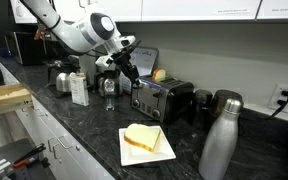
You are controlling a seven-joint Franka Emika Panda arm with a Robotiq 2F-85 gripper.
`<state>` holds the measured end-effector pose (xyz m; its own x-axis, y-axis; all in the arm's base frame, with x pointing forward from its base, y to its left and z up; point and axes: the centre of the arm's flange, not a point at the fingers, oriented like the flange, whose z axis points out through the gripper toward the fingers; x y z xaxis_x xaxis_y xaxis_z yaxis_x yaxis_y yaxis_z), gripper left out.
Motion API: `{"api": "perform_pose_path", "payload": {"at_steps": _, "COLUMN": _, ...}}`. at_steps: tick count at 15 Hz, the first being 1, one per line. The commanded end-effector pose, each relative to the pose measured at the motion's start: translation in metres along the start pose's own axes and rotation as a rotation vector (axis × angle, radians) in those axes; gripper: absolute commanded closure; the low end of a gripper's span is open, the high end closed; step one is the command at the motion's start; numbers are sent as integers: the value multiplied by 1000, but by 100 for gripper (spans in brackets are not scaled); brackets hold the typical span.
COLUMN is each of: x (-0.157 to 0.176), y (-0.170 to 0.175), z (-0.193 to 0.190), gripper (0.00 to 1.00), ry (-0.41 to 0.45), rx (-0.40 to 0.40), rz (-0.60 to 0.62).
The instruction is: Push the left lever down
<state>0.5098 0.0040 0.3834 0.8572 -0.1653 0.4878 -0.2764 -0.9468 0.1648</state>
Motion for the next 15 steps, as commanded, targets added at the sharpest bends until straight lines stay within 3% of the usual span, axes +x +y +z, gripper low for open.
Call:
{"api": "perform_pose_path", "payload": {"at_steps": 1, "x": 10, "y": -7, "z": 10, "gripper": 84, "ry": 29, "rx": -15, "rz": -27}}
{"api": "perform_pose_path", "payload": {"at_steps": 3, "x": 13, "y": -9, "z": 12, "gripper": 98, "ry": 37, "rx": -18, "rz": -44}}
{"api": "perform_pose_path", "payload": {"at_steps": 15, "x": 23, "y": -21, "z": 9, "gripper": 100, "ry": 65, "rx": -14, "rz": -87}}
